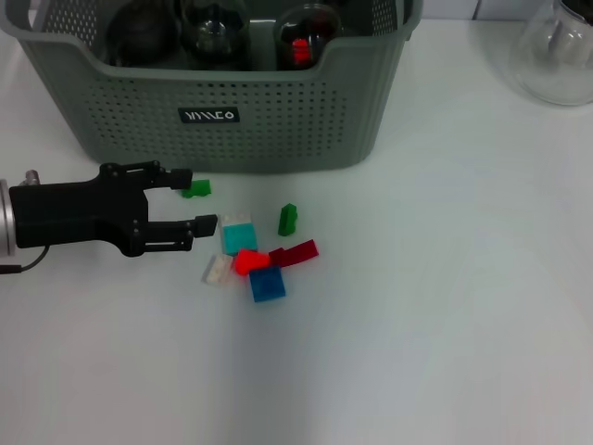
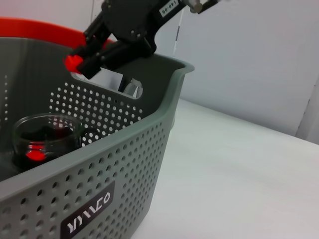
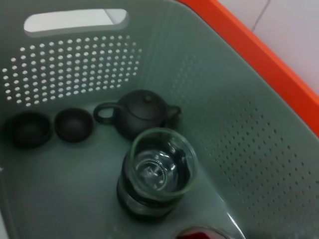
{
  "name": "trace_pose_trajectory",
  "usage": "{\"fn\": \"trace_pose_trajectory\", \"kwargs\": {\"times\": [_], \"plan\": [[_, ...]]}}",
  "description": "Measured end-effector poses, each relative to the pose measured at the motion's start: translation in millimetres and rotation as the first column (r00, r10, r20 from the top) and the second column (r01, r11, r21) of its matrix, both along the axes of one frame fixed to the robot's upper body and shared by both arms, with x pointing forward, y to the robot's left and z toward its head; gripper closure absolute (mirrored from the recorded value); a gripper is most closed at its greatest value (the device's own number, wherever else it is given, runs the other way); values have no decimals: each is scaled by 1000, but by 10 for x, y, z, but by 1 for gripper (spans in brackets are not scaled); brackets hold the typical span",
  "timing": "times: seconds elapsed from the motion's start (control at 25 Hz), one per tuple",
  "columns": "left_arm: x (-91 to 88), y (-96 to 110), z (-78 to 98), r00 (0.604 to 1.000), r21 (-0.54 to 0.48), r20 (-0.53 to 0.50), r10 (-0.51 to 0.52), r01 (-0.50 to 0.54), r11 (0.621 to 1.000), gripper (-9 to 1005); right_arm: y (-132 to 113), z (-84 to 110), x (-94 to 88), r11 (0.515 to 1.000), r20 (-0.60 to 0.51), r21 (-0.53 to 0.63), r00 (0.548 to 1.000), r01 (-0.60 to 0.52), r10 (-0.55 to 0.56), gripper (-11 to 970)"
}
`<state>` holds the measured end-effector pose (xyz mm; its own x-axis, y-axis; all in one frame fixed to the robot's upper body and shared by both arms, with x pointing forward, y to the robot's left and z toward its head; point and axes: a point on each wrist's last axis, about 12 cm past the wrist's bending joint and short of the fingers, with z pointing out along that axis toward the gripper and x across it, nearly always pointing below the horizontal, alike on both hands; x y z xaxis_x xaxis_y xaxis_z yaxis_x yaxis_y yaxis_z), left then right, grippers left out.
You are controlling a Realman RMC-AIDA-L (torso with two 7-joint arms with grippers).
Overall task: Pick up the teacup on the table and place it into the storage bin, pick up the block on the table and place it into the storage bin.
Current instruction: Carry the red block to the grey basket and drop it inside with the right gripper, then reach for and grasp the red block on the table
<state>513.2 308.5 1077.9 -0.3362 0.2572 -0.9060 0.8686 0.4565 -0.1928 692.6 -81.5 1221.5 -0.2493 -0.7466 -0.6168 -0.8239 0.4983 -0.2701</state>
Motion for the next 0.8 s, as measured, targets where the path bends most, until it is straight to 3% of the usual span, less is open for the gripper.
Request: {"fn": "trace_pose_trajectory", "kwargs": {"times": [0.16, 0.44, 0.52, 0.56, 0.68, 0.8], "plan": [[4, 3, -1, 1000, 2, 1, 3, -3, 1000, 200, -34, -4, 0, 1000, 1, 5, 1000, 10, -11, 753], [-9, 13, -5, 1000, -1, -1, 6, -6, 1000, 199, -120, 202, -113, 997, 8, 80, 1000, 1, -2, 384], [-16, 15, -6, 1000, -3, -2, 5, -5, 1000, 199, -215, 427, -295, 978, -1, 201, 998, -59, 61, 317], [-23, 18, -8, 1000, -4, -3, 6, -6, 1000, 199, -215, 427, -295, 978, -1, 201, 998, -59, 61, 301], [-28, 25, -12, 1000, -3, -4, 8, -8, 1000, 199, -371, 615, -568, 926, 5, 331, 982, -180, 189, 252], [-32, 36, -15, 1000, -1, -5, 11, -11, 1000, 199, -564, 653, -872, 862, -3, 400, 940, -312, 341, 237]]}}
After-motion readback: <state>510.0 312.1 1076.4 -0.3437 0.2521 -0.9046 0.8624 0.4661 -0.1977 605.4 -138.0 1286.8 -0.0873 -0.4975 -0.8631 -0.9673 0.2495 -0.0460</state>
